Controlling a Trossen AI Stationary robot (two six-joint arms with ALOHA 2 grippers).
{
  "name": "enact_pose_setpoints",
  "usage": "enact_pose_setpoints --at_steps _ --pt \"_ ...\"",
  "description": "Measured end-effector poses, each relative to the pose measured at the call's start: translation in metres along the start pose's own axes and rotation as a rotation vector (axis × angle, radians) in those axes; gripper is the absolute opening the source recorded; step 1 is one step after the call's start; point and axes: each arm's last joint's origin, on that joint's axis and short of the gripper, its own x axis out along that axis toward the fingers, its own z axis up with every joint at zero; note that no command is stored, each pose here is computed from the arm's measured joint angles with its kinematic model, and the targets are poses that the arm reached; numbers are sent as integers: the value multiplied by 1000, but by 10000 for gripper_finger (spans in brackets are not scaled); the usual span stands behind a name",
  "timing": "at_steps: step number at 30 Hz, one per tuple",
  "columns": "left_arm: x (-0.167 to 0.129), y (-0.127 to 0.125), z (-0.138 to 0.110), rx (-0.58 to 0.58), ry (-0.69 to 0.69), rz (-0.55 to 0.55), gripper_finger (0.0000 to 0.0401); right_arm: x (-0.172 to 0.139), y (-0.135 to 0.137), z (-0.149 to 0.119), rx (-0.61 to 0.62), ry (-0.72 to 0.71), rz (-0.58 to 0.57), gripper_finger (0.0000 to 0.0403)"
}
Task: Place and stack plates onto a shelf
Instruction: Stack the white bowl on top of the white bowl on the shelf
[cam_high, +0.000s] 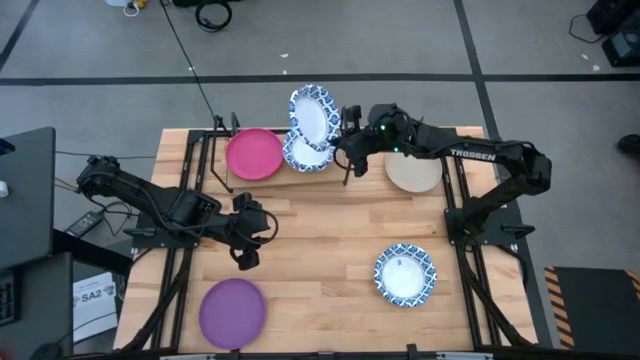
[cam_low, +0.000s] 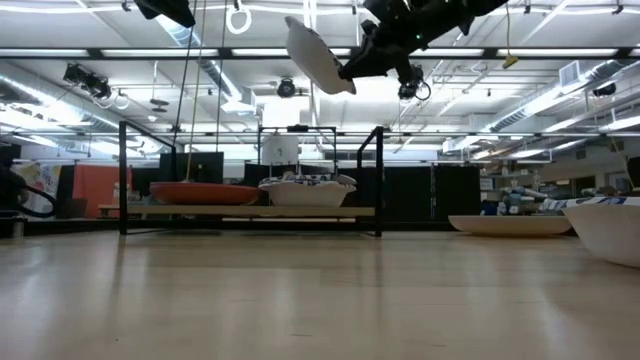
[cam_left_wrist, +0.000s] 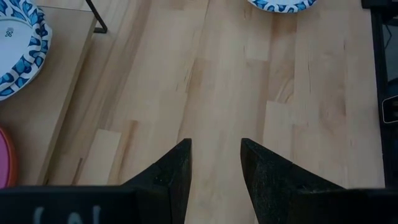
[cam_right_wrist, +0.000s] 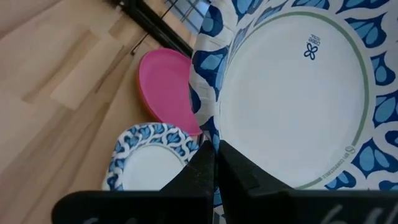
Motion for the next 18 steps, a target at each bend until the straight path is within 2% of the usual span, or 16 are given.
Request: enact_pose_setpoints --at_steps 6,18 --pt "0 0 0 -2 -2 0 143 12 -7 -7 17 33 16 13" --pt "1 0 1 1 -9 -4 143 72 5 -35 37 175 99 13"
